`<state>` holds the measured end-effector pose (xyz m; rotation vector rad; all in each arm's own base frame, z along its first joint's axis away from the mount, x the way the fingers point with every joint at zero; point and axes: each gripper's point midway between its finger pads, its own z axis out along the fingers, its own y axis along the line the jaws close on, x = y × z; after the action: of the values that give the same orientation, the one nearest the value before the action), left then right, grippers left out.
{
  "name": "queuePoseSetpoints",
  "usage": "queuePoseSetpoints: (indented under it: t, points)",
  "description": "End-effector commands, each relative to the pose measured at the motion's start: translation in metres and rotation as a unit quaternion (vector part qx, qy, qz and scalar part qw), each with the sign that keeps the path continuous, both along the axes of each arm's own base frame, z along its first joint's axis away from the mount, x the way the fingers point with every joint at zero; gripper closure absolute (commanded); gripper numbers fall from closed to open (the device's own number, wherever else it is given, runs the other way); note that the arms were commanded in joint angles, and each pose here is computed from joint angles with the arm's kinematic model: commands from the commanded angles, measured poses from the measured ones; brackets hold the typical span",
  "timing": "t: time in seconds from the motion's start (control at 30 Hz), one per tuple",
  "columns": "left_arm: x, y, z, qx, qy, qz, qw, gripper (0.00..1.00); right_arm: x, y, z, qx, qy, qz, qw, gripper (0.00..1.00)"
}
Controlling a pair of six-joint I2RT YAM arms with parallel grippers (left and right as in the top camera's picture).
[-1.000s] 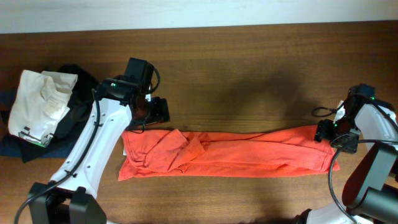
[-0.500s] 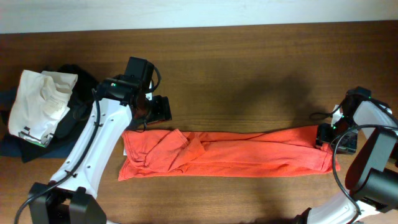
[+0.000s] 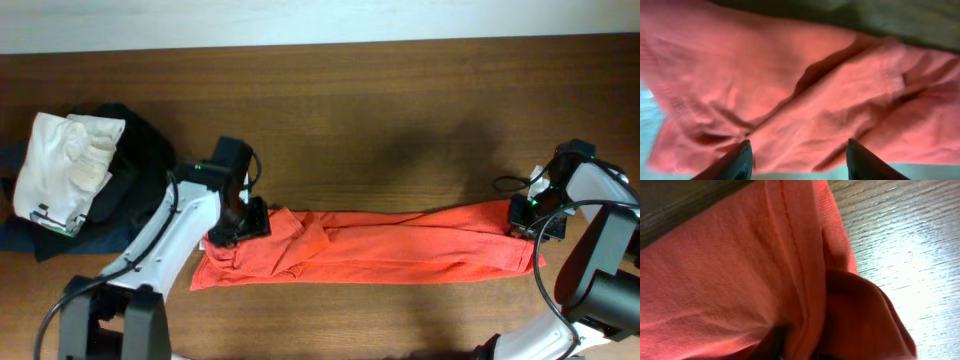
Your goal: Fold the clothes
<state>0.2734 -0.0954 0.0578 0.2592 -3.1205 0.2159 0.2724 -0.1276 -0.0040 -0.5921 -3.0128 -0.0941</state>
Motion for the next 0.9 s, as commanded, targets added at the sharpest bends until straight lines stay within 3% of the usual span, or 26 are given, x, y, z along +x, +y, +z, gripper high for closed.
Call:
queuePoseSetpoints:
  t: [0.0, 0.1, 0.23, 0.4, 0.5, 0.57, 0.63, 0.73, 0.87]
  points:
    - [-0.025, 0.0, -0.035, -0.017, 0.025, 0.006, 1.0, 0.41, -0.011, 0.004, -0.035, 0.003, 0.036, -0.01, 0.999, 0.78]
    - [-0.017, -0.002, -0.057, -0.027, -0.013, 0.005, 1.0, 0.4, -0.009, 0.003, -0.035, 0.002, 0.032, -0.01, 0.999, 0.77]
    - [0.03, -0.002, -0.071, -0.016, -0.103, 0.008, 0.994, 0.38, 0.005, -0.003, -0.037, -0.013, 0.004, -0.023, 1.0, 0.77]
    - [0.074, 0.015, -0.092, -0.037, -0.155, 0.054, 0.986, 0.37, 0.046, -0.01, -0.036, -0.016, -0.082, -0.041, 0.996, 0.76]
    - [0.112, 0.017, -0.067, -0.108, -0.209, 0.069, 0.969, 0.37, 0.062, -0.016, -0.026, -0.018, -0.105, -0.039, 0.994, 0.59]
    - [0.132, 0.013, -0.033, -0.127, -0.233, 0.046, 0.963, 0.37, 0.057, -0.034, -0.015, -0.054, -0.083, -0.045, 0.994, 0.37]
    - [0.144, 0.014, 0.002, -0.125, -0.26, 0.031, 0.957, 0.34, 0.054, -0.032, -0.012, -0.041, -0.08, 0.007, 0.996, 0.36]
    - [0.136, 0.015, 0.042, -0.125, -0.274, 0.025, 0.953, 0.32, 0.045, -0.029, -0.013, -0.036, -0.062, 0.032, 0.997, 0.34]
    - [0.105, 0.017, 0.03, -0.118, -0.209, 0.03, 0.97, 0.31, 0.058, -0.034, 0.018, -0.045, -0.089, 0.045, 0.994, 0.35]
